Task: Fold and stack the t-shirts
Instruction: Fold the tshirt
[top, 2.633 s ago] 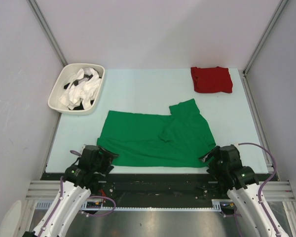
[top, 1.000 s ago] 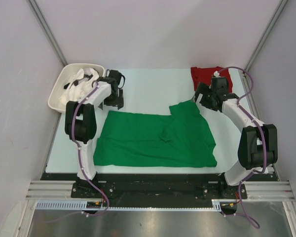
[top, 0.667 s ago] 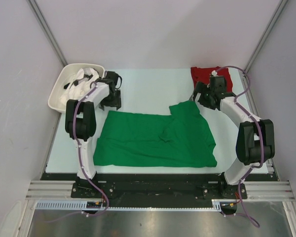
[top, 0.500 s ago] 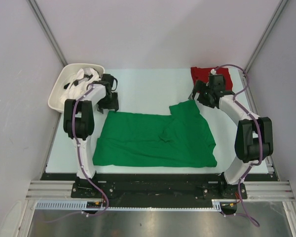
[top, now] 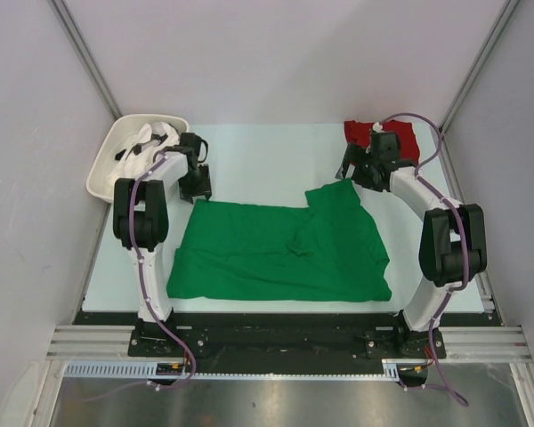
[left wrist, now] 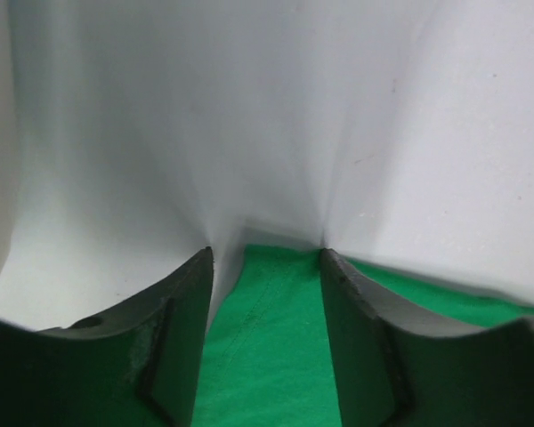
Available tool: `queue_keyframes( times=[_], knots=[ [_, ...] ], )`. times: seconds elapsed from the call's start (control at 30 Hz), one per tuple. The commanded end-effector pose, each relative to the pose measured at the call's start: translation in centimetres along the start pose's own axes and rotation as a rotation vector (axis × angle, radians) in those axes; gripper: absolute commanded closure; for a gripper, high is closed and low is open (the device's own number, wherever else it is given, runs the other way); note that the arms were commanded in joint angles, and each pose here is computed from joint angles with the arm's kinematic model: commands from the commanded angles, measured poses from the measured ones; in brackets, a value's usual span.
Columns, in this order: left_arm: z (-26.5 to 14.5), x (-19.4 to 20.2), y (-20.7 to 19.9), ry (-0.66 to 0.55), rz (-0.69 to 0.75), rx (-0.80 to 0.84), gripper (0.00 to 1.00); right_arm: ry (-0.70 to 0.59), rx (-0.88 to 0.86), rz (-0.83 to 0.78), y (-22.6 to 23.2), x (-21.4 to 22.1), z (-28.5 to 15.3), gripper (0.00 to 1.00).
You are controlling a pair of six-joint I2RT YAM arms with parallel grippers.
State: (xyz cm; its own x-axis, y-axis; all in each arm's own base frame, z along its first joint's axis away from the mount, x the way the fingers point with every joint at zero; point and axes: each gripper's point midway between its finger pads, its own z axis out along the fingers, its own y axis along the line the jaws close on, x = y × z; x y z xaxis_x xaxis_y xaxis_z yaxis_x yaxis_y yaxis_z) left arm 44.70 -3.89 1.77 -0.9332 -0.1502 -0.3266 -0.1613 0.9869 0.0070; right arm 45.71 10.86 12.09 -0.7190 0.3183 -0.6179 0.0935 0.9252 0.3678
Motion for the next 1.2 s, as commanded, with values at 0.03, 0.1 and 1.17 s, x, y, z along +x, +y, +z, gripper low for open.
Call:
queue_keyframes(
  times=[0.03, 0.1, 1.17],
  knots=[
    [1.7, 0.5, -1.1, 0.004, 0.014, 0.063, 0.52, -0.013, 0.05, -0.027, -0.6, -1.0, 0.9, 0.04],
    [1.7, 0.5, -1.2, 0.0, 0.012, 0.067, 0.58, 0.001, 0.072, -0.021, -1.3, -0.6, 1.6, 0.05],
    [1.4, 0.7, -0.1, 0.011, -0.049, 0.073, 1.0, 0.104, 0.218, 0.004, -3.9, -0.8, 9.3, 0.4]
  ],
)
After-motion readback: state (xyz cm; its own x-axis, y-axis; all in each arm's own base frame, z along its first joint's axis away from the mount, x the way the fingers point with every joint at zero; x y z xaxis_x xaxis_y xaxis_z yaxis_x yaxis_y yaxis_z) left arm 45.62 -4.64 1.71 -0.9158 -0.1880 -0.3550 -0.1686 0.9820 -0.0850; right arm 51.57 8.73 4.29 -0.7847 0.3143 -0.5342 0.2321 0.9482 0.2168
